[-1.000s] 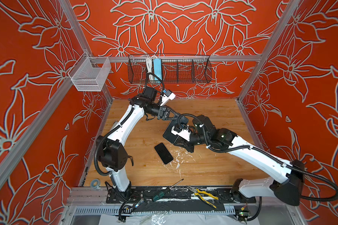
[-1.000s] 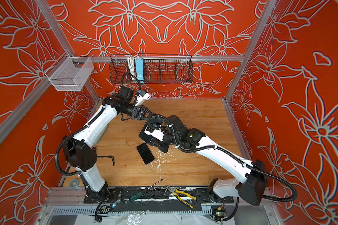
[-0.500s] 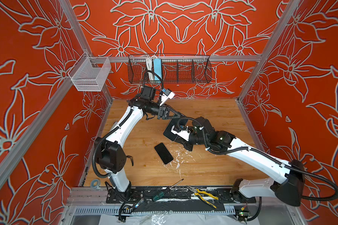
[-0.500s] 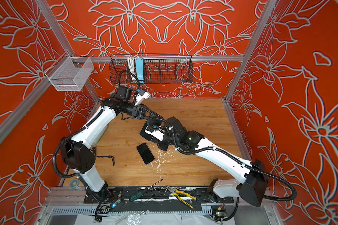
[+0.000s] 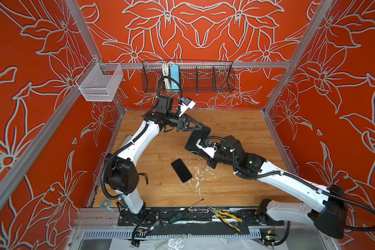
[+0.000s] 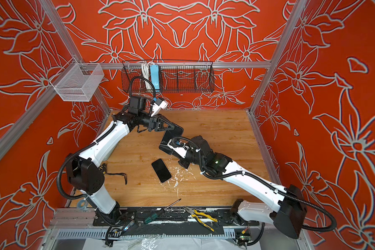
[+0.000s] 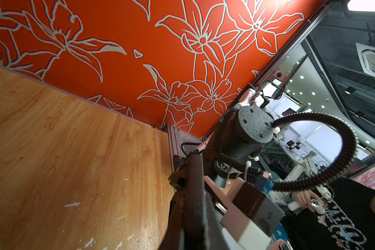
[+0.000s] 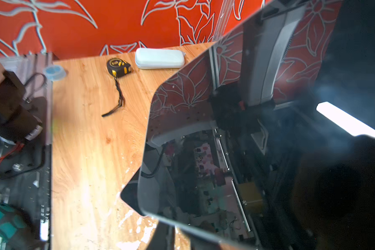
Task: Take the phone out of the phone case
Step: Remove the phone case from the phone.
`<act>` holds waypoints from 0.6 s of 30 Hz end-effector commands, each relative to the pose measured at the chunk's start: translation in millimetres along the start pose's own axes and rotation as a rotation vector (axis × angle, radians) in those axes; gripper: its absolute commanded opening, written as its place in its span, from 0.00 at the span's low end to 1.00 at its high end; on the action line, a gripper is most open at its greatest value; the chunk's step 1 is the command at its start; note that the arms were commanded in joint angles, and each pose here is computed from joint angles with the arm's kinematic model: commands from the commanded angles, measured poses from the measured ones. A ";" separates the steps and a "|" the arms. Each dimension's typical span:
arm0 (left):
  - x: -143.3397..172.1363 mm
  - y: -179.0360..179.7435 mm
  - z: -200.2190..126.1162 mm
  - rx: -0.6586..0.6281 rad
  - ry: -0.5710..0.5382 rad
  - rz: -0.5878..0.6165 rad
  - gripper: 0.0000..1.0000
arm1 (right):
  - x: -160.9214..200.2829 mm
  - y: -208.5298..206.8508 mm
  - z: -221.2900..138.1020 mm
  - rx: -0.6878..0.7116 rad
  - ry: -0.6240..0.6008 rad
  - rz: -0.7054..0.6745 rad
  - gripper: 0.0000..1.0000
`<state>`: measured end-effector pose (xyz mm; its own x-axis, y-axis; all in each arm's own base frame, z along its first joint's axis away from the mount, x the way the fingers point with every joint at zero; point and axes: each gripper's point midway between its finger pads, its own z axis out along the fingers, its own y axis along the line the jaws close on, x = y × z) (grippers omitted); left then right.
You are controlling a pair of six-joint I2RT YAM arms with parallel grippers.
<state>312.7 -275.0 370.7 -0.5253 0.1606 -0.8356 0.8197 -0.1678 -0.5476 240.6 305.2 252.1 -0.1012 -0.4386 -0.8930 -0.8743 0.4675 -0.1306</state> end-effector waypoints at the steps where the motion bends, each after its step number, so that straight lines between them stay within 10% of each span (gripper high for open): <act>1: -15.7 -10.6 -4.7 -0.011 -0.022 0.042 0.00 | -28.3 -5.1 -16.4 -0.011 -0.133 0.068 0.22; 18: -79.5 79.2 -45.5 -0.446 -0.301 -0.170 0.00 | -42.0 -15.9 -54.7 -0.202 -0.336 0.536 0.60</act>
<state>399.6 -264.9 381.0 -0.6290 -0.0223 -0.7771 0.7649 0.1611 -0.6237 238.8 274.5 291.8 -0.3603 -0.0330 -0.9322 -0.8288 0.4699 0.3037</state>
